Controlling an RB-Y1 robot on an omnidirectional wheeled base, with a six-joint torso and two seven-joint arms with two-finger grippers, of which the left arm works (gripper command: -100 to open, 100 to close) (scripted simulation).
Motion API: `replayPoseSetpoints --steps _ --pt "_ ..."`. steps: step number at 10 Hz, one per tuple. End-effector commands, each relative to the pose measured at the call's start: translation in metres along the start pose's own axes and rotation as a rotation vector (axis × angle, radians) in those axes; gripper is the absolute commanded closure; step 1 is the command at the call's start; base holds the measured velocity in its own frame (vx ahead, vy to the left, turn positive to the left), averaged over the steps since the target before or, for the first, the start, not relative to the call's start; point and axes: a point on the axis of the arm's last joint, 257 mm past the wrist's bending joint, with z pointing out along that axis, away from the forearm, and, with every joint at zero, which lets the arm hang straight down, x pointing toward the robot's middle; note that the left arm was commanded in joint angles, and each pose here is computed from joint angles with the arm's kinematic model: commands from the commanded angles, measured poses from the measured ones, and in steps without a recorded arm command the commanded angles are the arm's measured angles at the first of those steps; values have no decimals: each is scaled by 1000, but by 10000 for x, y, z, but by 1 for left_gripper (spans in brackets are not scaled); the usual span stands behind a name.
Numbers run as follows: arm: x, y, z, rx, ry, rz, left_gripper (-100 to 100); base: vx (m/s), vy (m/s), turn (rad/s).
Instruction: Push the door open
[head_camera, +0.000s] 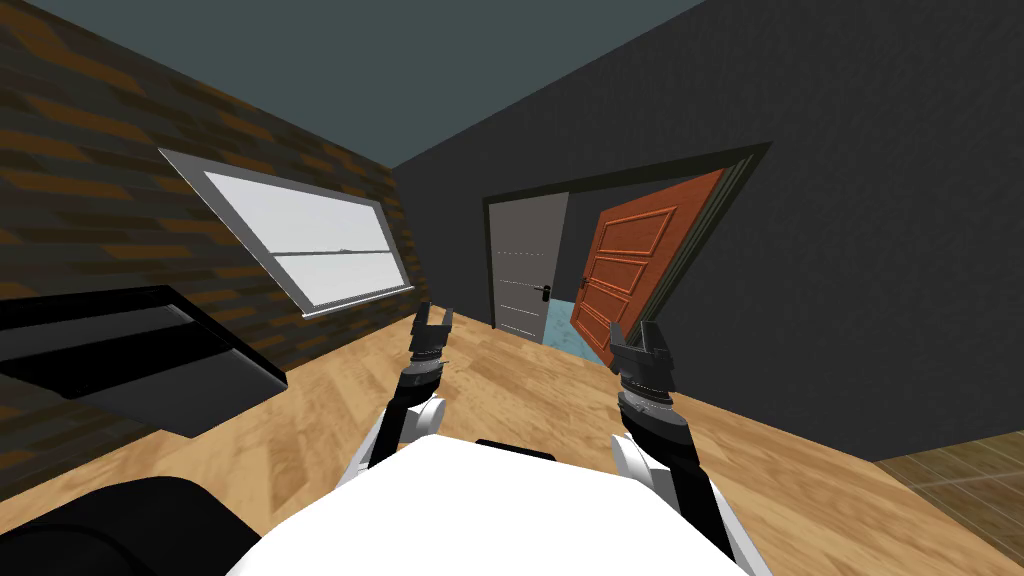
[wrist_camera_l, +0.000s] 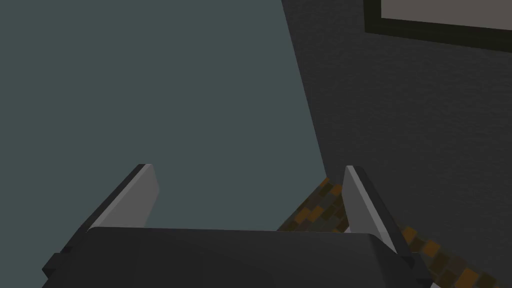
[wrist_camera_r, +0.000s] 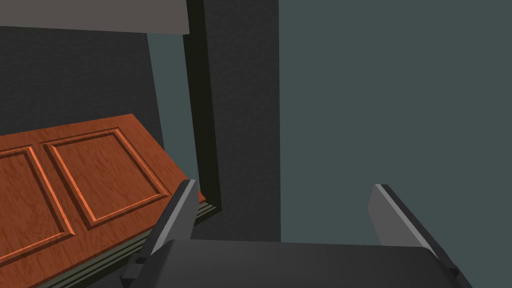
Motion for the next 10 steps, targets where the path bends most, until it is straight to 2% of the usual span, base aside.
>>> replayPoseSetpoints --steps 1,5,10 --pt "19 114 -4 -16 8 -3 -100 55 54 -48" --pt "69 437 -16 -62 28 -10 -100 108 -62 -14" --pt "125 811 -33 -117 48 -17 -100 80 -27 -19"
